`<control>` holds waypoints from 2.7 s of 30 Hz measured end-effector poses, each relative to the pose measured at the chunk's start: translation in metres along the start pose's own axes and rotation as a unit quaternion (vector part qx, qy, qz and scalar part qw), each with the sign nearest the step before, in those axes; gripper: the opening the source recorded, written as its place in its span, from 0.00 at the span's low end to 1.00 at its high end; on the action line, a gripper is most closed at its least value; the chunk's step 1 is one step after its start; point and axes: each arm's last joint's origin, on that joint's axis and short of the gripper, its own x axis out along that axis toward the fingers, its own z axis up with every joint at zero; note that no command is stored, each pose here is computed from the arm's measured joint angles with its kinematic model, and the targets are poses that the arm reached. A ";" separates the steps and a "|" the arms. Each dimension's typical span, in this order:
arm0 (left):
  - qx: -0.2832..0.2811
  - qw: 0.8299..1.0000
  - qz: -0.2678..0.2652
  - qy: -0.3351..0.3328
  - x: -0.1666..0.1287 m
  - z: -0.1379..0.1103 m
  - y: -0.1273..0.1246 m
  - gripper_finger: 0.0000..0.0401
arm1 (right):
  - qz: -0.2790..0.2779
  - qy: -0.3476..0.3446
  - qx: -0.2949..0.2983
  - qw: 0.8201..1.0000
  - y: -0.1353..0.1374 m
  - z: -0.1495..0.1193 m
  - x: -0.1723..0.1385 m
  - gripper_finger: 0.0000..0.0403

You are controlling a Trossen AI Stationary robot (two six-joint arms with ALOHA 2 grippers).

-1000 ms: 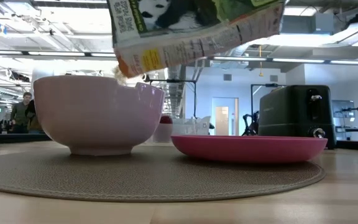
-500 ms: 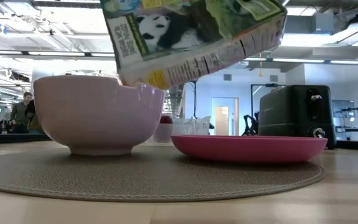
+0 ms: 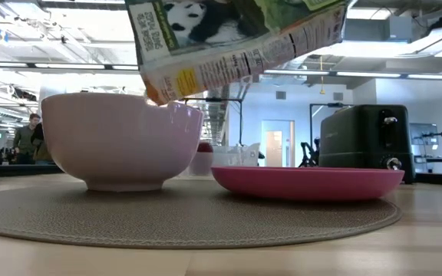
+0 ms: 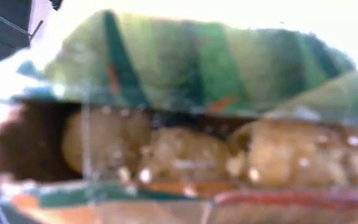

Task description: Arrange a breakfast setting

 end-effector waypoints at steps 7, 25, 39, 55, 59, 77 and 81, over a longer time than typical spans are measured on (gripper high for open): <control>0.001 1.000 0.001 0.002 0.001 0.000 0.000 0.55 | -0.004 0.026 0.013 1.000 -0.003 -0.002 0.009 0.43; 0.006 1.000 0.011 0.022 0.011 -0.004 0.002 0.55 | 0.010 0.007 0.000 1.000 -0.003 0.004 0.013 0.42; 0.005 1.000 0.011 0.022 0.011 -0.004 0.002 0.55 | 0.011 0.006 -0.004 1.000 -0.003 0.004 0.012 0.42; 0.006 1.000 0.011 0.022 0.011 -0.004 0.002 0.55 | 0.008 0.012 0.000 1.000 -0.007 0.003 0.011 0.39; 0.006 1.000 0.010 0.022 0.011 -0.004 0.002 0.55 | 0.008 0.013 -0.009 1.000 -0.005 0.001 0.007 0.39; 0.004 1.000 0.018 0.020 0.018 -0.004 0.003 0.55 | 0.036 -0.085 -0.016 0.996 -0.018 -0.049 -0.004 0.39; 0.004 0.999 0.024 0.028 0.025 -0.006 0.004 0.55 | 0.052 -0.107 -0.016 0.993 -0.022 -0.065 -0.003 0.39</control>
